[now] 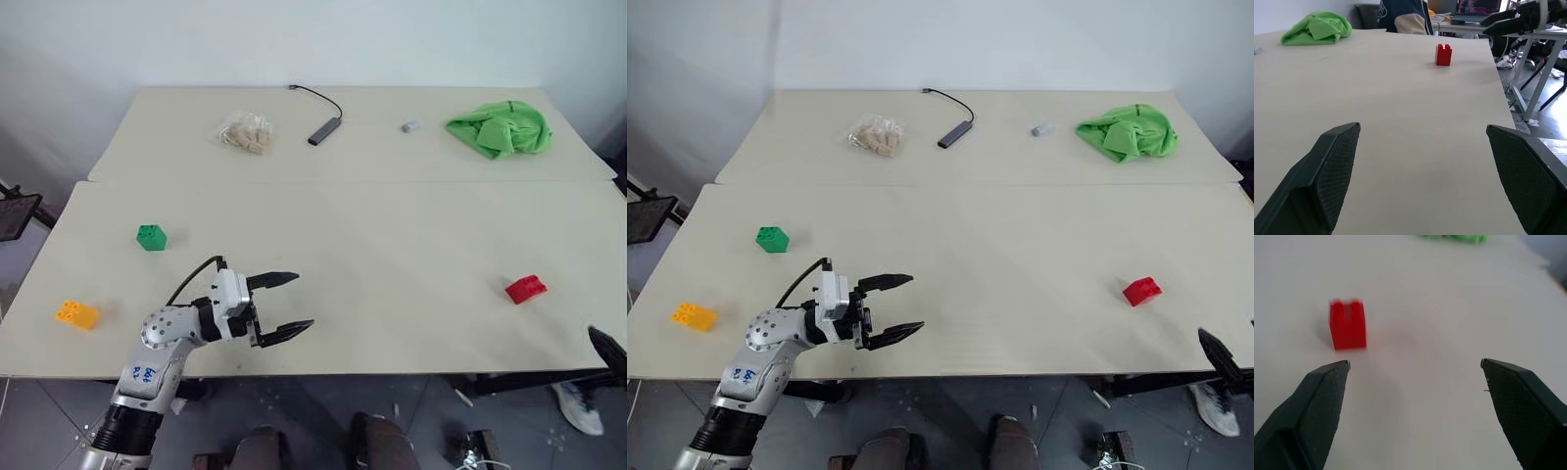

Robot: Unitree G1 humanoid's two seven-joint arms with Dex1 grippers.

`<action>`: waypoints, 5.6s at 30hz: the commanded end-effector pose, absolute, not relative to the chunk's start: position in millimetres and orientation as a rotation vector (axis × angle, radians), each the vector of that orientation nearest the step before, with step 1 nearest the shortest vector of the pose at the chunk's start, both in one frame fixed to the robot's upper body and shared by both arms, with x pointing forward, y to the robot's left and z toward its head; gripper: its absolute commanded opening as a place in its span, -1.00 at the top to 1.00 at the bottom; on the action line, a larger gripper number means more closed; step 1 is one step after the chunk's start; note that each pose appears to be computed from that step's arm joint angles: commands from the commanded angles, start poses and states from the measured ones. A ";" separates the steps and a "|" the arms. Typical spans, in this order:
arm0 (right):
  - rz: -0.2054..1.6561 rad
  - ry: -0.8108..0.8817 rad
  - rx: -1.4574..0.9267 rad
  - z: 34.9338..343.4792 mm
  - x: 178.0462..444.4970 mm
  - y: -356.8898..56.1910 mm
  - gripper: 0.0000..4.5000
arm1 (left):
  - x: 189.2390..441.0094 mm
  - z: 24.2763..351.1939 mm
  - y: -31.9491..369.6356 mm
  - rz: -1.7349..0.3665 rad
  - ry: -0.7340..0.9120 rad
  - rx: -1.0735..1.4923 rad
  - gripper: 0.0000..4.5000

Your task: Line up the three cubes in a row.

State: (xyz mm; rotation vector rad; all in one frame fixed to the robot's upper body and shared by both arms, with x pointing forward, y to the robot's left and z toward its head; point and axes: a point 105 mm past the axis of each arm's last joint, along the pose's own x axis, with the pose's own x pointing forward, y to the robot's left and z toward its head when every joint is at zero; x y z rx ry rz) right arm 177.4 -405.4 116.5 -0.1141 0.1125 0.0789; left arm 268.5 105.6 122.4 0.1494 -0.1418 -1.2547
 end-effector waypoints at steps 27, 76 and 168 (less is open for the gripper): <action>0.444 0.185 -0.130 119.3 287.6 -333.9 0.15 | 264.8 123.6 119.5 -1.177 -0.157 0.206 -1.00; 1.352 -0.421 -0.225 175.7 310.7 -142.9 -0.99 | 213.5 115.6 274.3 0.172 -0.272 0.003 -1.00; 1.393 -0.355 -0.127 180.7 270.2 -115.7 -1.00 | 245.5 156.6 253.7 -0.409 -0.300 0.205 -0.99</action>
